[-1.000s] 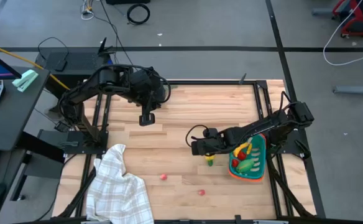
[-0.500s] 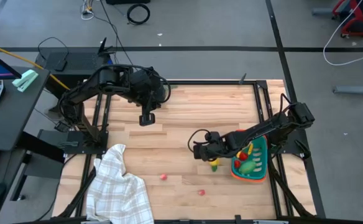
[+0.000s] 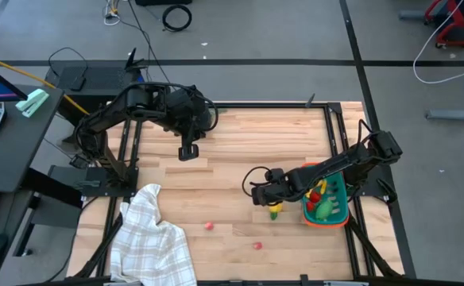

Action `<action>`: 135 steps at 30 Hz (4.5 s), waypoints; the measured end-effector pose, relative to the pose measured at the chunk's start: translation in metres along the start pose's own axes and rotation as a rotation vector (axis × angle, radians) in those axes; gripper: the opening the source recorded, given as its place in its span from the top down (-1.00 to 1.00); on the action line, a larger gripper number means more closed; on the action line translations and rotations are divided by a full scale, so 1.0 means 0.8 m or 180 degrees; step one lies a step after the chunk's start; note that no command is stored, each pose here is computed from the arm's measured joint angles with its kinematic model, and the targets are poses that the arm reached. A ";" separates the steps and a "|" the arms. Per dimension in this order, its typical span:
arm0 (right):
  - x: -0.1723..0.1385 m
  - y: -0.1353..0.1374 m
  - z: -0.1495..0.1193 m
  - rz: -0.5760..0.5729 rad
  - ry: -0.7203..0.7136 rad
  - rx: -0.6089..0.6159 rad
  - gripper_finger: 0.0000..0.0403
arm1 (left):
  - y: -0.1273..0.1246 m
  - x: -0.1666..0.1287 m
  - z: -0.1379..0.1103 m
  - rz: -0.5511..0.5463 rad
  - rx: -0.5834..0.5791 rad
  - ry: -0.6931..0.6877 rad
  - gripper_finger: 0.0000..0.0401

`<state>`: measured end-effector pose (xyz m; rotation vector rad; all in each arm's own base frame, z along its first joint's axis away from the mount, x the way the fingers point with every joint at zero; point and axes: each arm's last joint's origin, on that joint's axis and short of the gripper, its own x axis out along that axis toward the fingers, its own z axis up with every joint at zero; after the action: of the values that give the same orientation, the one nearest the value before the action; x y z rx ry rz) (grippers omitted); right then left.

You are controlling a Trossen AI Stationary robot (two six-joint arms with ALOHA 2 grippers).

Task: Pick and placing Produce into tupperware
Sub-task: Put the yellow pineapple into the blue basket

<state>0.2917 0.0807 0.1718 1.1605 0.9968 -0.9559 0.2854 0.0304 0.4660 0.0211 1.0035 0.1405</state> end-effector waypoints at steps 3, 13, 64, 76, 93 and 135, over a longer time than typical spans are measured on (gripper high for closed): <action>0.000 0.000 -0.003 -0.0002 0.0051 -0.0011 -0.59 | 0.000 0.000 0.000 0.0000 -0.0007 0.0000 0.89; -0.002 -0.009 -0.008 -0.0246 0.0268 0.0109 -0.59 | 0.000 0.000 0.000 0.0000 -0.0022 0.0000 0.86; -0.070 0.046 -0.021 0.0268 -0.0100 -0.1913 -0.48 | -0.001 0.000 0.000 -0.0006 -0.0606 0.0000 0.85; -0.035 0.012 -0.026 -0.0027 0.0470 -0.2394 -0.49 | -0.001 0.000 0.000 -0.0005 -0.0830 0.0000 0.89; -0.017 0.017 -0.029 0.0455 0.0264 -0.3136 -0.49 | -0.001 0.000 0.000 -0.0005 -0.1083 0.0000 0.92; 0.018 -0.010 -0.026 0.0464 0.0091 -0.3237 -0.49 | -0.001 0.000 0.000 -0.0004 -0.1148 -0.0002 0.87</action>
<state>0.2858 0.0990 0.1535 0.3716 1.1824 -0.2160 0.2858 0.0297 0.4659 -0.3087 0.9655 0.3184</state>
